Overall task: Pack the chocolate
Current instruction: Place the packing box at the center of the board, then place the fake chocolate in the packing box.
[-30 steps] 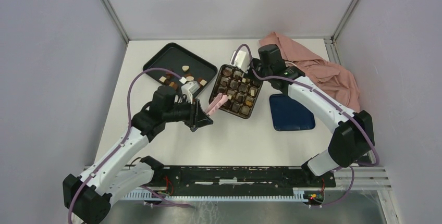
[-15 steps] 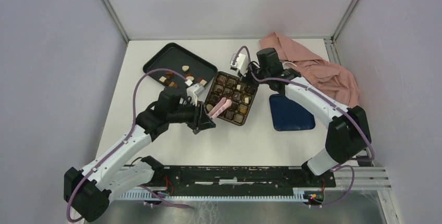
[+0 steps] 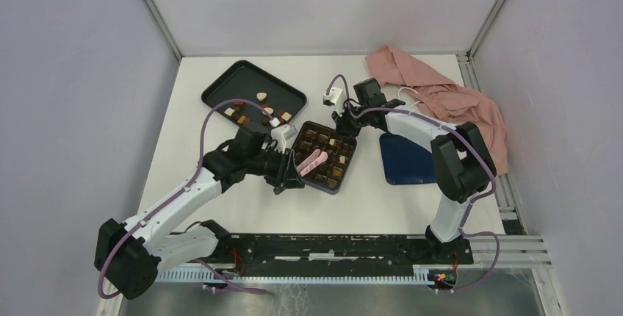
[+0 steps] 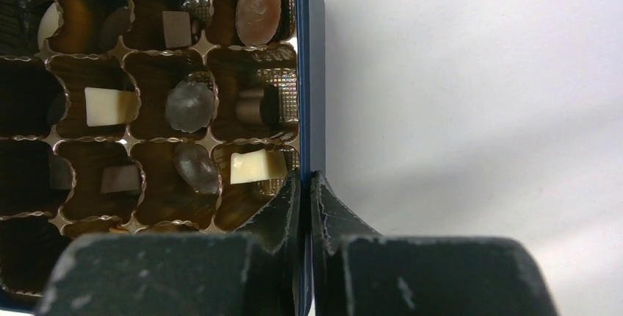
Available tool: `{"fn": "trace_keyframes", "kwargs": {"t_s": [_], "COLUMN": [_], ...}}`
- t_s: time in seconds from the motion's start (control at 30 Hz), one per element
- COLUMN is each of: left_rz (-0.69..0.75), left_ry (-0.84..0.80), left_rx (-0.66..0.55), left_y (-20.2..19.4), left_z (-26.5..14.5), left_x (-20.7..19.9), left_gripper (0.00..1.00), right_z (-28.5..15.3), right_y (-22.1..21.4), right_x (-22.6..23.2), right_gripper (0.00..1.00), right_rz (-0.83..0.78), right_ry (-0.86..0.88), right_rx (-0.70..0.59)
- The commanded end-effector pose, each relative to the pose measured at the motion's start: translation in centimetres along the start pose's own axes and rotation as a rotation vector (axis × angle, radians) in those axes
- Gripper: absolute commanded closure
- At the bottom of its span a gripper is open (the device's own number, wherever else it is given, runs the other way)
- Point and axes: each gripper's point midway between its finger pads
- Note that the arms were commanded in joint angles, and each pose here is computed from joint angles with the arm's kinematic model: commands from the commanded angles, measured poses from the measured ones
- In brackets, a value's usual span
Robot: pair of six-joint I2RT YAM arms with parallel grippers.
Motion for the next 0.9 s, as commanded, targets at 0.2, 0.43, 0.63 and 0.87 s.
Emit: {"fn": "trace_keyframes", "kwargs": {"t_s": [0.2, 0.43, 0.63, 0.87], "left_rz": [0.006, 0.018, 0.037, 0.061], "left_ry": [0.038, 0.134, 0.239, 0.324], "left_rx": [0.086, 0.172, 0.221, 0.264], "left_y": [0.0, -1.5, -2.1, -2.2], "left_z": [0.7, 1.4, 2.2, 3.8], "left_x": [-1.3, -1.9, -1.8, -1.0], "left_gripper": [0.98, 0.98, 0.98, 0.98], "right_z": [0.7, -1.4, -5.6, -8.9], "right_y": [1.3, 2.2, 3.2, 4.2], "right_x": [-0.5, -1.6, -2.9, -2.9], "right_gripper": [0.80, 0.56, 0.42, 0.40], "right_rz": [0.049, 0.023, -0.031, -0.055], "right_ry": [0.045, 0.007, -0.063, -0.077], "right_rx": [-0.087, -0.109, -0.167, -0.261]}}
Point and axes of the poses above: each gripper's point midway between its finger pads, its own z axis out along the fingers, its own x axis along the line the jaws close on, y = z × x, and after that the axes turned 2 degrees about -z, right-handed
